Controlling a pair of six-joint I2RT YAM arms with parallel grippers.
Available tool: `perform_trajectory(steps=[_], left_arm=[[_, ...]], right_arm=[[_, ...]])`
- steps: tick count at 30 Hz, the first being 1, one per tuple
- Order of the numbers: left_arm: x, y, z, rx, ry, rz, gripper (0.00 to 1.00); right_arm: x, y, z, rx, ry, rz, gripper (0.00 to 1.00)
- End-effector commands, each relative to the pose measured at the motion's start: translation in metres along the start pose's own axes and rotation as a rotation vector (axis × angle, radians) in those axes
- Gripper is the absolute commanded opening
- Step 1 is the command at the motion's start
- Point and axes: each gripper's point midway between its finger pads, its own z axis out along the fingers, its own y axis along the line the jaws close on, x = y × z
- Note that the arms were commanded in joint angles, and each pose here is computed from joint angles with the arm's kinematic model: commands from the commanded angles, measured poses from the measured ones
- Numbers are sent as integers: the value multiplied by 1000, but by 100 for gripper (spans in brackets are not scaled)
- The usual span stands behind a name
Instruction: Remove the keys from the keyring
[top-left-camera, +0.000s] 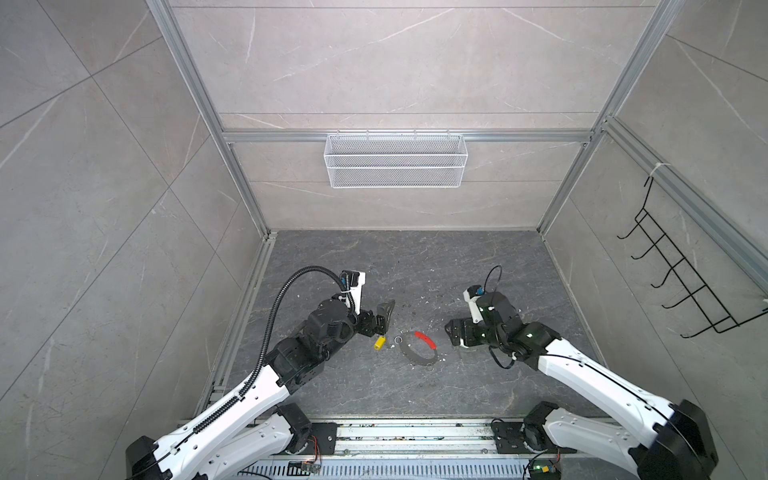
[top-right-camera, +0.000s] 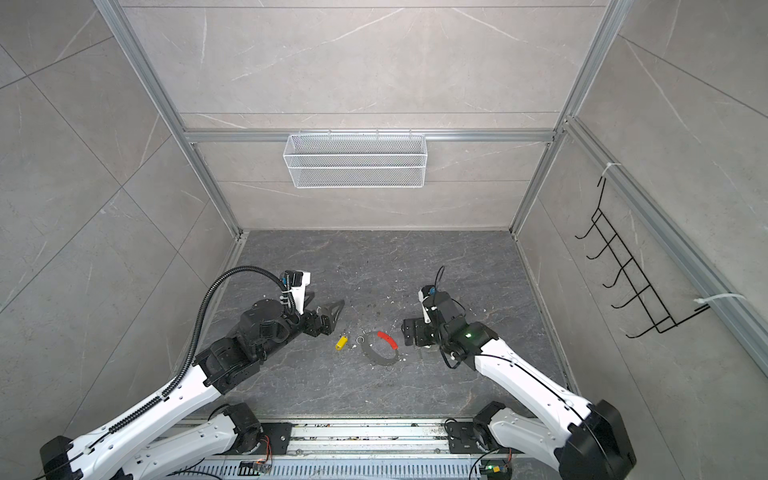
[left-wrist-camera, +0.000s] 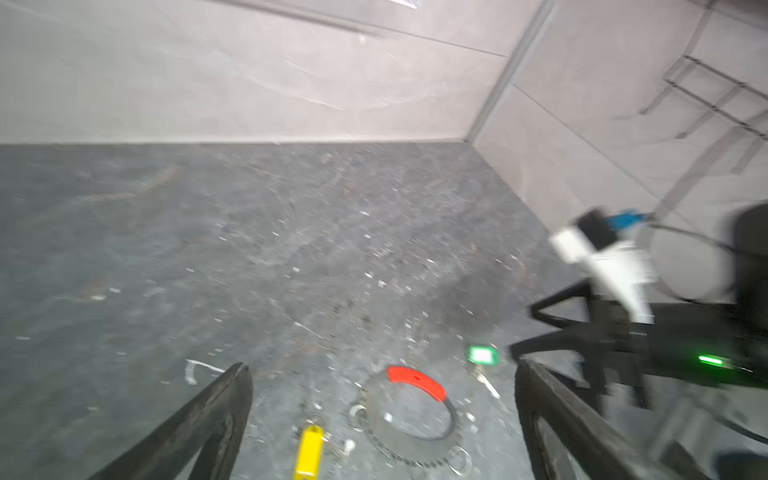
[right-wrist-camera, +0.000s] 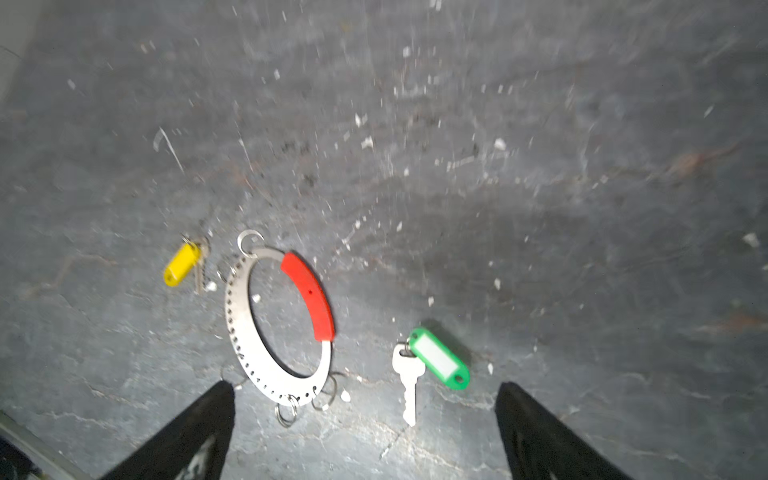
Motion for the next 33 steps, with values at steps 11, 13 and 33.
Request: perform_trajectory(steps=[11, 13, 33], left_arm=[[-43, 147, -3, -599, -200, 30, 100], [-37, 167, 1, -693, -193, 98, 100], [88, 318, 29, -891, 37, 68, 99]], right_arm=[[-98, -22, -83, 125, -548, 31, 100], [-99, -24, -82, 136, -563, 37, 100], [-116, -54, -86, 306, -675, 87, 100]])
